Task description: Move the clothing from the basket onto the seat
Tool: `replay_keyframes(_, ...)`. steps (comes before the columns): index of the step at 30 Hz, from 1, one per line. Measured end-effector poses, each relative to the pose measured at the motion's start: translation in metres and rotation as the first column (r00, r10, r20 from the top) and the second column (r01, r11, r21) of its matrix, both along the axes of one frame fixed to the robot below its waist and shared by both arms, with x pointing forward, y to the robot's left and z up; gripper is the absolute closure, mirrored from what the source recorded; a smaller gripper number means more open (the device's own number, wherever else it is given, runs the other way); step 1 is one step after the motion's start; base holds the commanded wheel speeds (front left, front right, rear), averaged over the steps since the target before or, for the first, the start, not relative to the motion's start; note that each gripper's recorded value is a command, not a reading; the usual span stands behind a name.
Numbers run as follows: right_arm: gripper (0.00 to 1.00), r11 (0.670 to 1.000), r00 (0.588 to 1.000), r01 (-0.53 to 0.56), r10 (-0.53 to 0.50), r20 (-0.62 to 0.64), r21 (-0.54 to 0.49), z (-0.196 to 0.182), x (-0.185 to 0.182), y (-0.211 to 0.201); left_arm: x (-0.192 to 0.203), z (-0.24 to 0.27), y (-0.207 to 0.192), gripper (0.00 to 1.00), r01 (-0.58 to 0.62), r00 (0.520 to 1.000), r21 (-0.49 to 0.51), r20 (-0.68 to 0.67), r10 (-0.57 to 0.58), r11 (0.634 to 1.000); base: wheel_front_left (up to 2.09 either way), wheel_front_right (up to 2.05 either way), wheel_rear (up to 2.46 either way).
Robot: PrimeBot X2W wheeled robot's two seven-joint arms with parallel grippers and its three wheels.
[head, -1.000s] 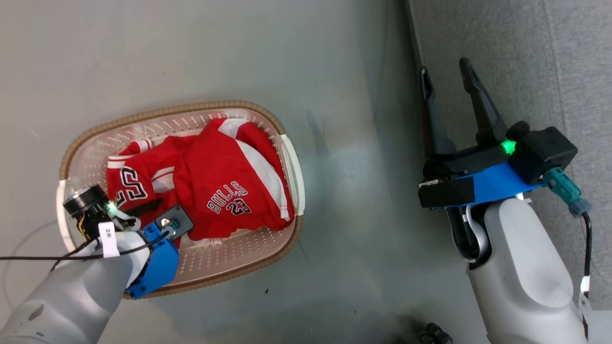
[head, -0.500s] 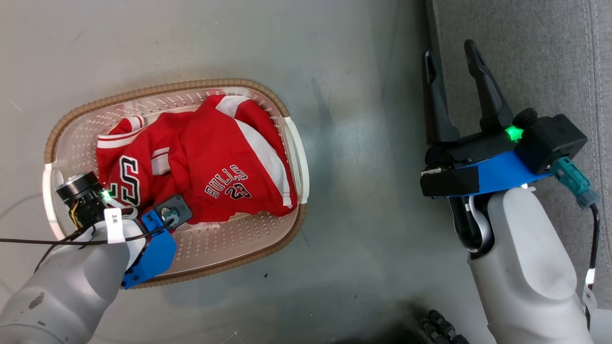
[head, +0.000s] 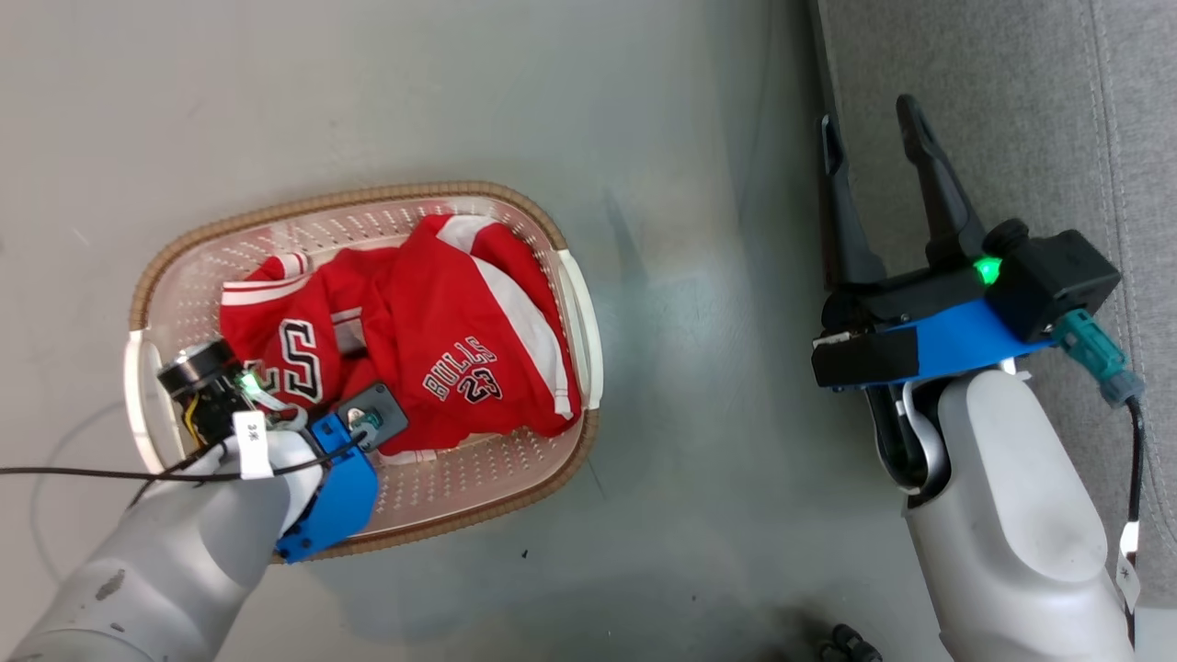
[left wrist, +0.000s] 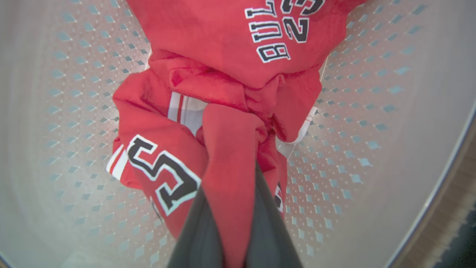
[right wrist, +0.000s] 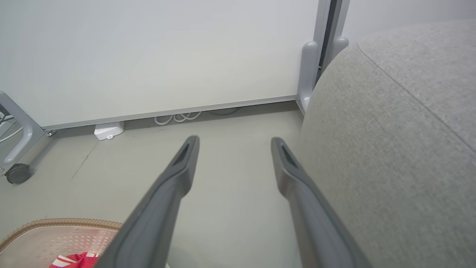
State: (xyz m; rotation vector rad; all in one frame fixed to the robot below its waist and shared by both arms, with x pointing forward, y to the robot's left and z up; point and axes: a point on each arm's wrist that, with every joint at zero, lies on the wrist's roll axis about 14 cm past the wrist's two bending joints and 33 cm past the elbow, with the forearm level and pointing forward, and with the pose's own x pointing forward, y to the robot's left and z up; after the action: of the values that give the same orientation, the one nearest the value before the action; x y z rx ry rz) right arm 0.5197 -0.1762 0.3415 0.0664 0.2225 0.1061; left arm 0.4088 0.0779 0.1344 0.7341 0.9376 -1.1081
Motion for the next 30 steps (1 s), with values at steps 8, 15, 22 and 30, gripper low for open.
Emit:
replay_keyframes(8,0.00,1.000,1.000,-0.005,0.005,0.027,0.003,0.022,-0.008,0.004,-0.002,0.038,-0.025,1.00,-0.001,0.998,-0.109,0.058,0.008,0.994,0.00,0.00,0.00)
replay_keyframes(15,0.00,1.000,0.999,-0.013,0.013,0.053,0.005,0.044,-0.020,0.010,0.003,0.084,-0.048,1.00,-0.004,0.990,-0.215,0.136,0.034,0.977,0.00,0.00,0.00)
replay_keyframes(22,0.00,1.000,0.995,-0.026,0.025,0.092,0.012,0.070,-0.033,0.018,0.007,0.133,-0.062,1.00,-0.036,0.975,-0.314,0.199,0.102,0.949,0.00,0.00,0.00)
replay_keyframes(30,0.00,0.999,0.990,-0.040,0.038,0.133,0.014,0.096,-0.050,0.024,0.017,0.209,-0.092,1.00,-0.057,0.942,-0.509,0.257,0.214,0.859,0.00,0.00,0.00)
